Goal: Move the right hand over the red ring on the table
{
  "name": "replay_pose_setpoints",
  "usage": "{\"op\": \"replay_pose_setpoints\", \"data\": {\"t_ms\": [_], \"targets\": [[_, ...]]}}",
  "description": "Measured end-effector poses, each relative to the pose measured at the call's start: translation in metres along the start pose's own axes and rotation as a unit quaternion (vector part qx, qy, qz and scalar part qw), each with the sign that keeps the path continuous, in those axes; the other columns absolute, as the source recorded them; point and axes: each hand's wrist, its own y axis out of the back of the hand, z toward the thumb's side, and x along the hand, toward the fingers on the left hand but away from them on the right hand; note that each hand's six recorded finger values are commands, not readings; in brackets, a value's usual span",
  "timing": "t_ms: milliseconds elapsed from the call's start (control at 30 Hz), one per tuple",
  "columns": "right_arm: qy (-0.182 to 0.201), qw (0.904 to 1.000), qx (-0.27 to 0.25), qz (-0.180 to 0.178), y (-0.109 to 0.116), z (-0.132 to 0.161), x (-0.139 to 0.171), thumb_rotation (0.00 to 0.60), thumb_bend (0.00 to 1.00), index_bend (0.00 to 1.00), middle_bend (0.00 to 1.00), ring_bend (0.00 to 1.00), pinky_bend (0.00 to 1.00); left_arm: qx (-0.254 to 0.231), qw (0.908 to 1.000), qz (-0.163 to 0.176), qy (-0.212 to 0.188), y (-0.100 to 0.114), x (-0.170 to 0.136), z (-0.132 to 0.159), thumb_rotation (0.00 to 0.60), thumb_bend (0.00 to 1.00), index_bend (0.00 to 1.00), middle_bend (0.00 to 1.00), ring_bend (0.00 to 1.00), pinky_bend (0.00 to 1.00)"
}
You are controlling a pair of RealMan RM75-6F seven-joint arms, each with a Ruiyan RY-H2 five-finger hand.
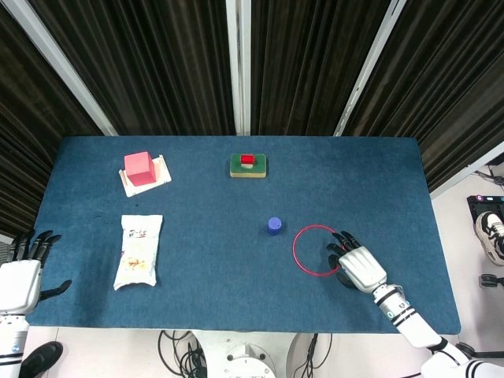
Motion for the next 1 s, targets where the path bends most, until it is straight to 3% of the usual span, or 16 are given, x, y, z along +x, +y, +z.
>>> {"op": "replay_pose_setpoints", "data": {"t_ms": [267,667,1000], "targets": [[0.001,1.0000,0.000,0.002,-0.003,0.001,-0.004,0.600,0.33,0.52,0.23,0.00,0.00,-0.002,1.0000,0.000,0.001,-0.001,0.000,-0.002,0.600,0.09,0.17,0.10,0.00,0.00],[-0.002,1.0000,-0.003,-0.005,-0.003,0.002,-0.003,0.600,0.38,0.63,0.28,0.00,0.00,-0.005,1.0000,-0.001,0.003,-0.003,-0.001,-0.004,0.600,0.09,0.17,0.10,0.00,0.00],[-0.008,0.9995,-0.007,-0.030,0.025,-0.004,0.000,0.600,0.41,0.65,0.30,0.00,0.00,-0.004,1.0000,0.002,-0.003,-0.001,0.000,-0.002,0.600,0.09,0.17,0.10,0.00,0.00]]}}
